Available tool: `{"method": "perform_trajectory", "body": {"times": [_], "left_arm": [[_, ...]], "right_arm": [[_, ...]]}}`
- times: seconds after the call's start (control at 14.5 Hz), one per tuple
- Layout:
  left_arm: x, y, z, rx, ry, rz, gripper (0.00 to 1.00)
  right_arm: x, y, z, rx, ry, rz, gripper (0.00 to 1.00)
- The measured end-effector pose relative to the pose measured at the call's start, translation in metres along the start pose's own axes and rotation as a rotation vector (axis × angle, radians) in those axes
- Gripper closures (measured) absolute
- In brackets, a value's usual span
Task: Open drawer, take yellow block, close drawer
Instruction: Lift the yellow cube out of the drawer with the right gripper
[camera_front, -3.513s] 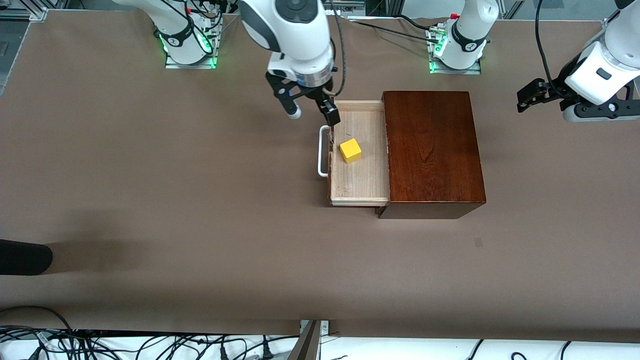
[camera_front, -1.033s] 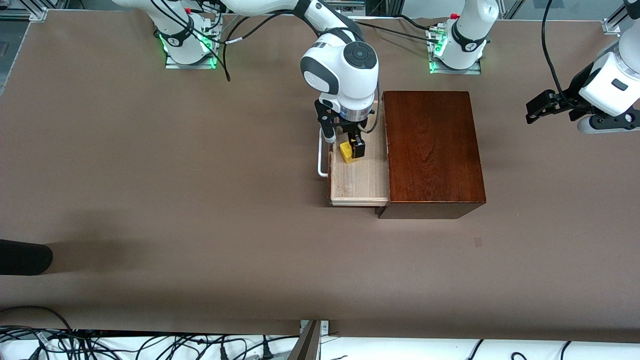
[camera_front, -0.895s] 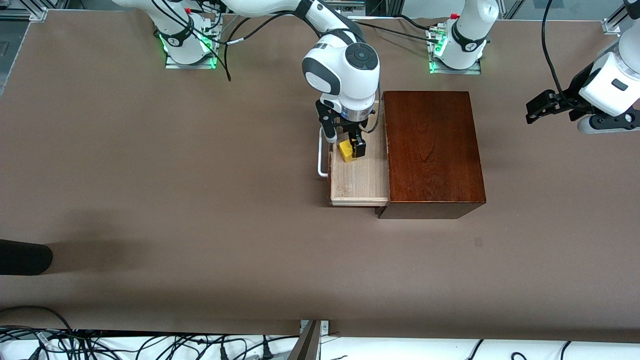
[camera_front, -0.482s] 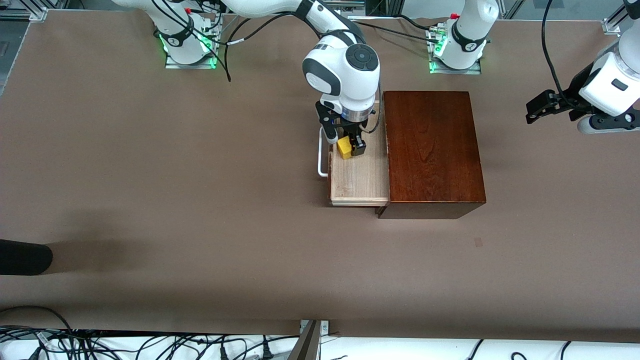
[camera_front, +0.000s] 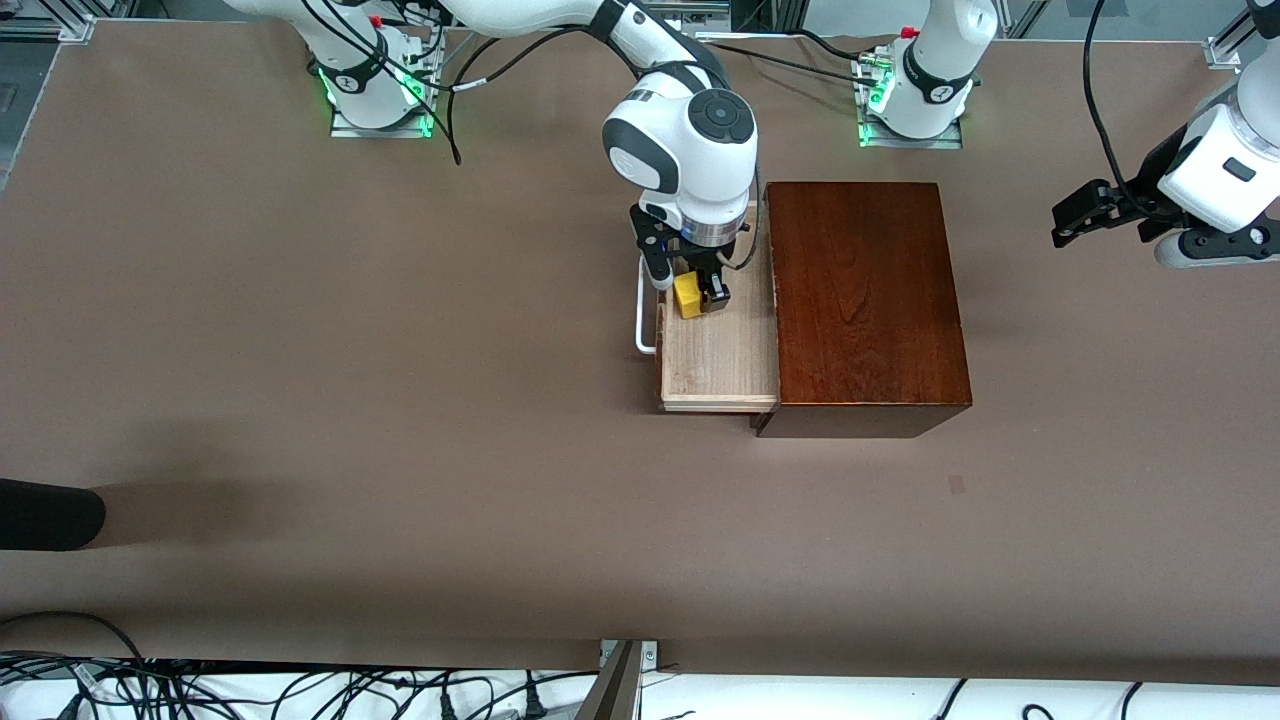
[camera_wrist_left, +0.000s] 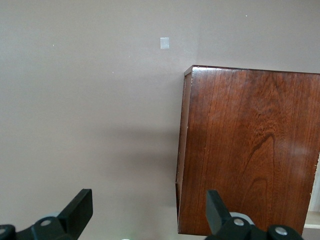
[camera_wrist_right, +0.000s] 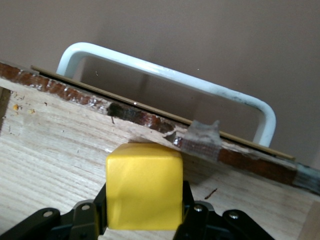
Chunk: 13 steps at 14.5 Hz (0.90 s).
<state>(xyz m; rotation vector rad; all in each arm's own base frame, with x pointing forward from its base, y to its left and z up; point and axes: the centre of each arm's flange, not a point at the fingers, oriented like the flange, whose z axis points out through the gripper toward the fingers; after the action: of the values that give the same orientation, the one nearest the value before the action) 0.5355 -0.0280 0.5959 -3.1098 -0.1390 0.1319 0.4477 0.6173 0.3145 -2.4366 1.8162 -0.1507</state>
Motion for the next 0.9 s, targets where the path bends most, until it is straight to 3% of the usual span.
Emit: {"method": "perform_trajectory", "body": {"times": [0.41,0.62,0.9], "left_arm": [[0.0,0.0,0.0,0.0,0.0,0.0,0.0],[0.0,0.0,0.0,0.0,0.0,0.0,0.0],[0.0,0.0,0.0,0.0,0.0,0.0,0.0]], "right_arm": [[0.001,-0.006,-0.022,-0.007,0.013,0.02,0.44],[0.002,-0.016,-0.076,0.0,0.013,0.034,0.44],[0.026,-0.022,-0.19,0.057,-0.045,0.048,0.44]]}}
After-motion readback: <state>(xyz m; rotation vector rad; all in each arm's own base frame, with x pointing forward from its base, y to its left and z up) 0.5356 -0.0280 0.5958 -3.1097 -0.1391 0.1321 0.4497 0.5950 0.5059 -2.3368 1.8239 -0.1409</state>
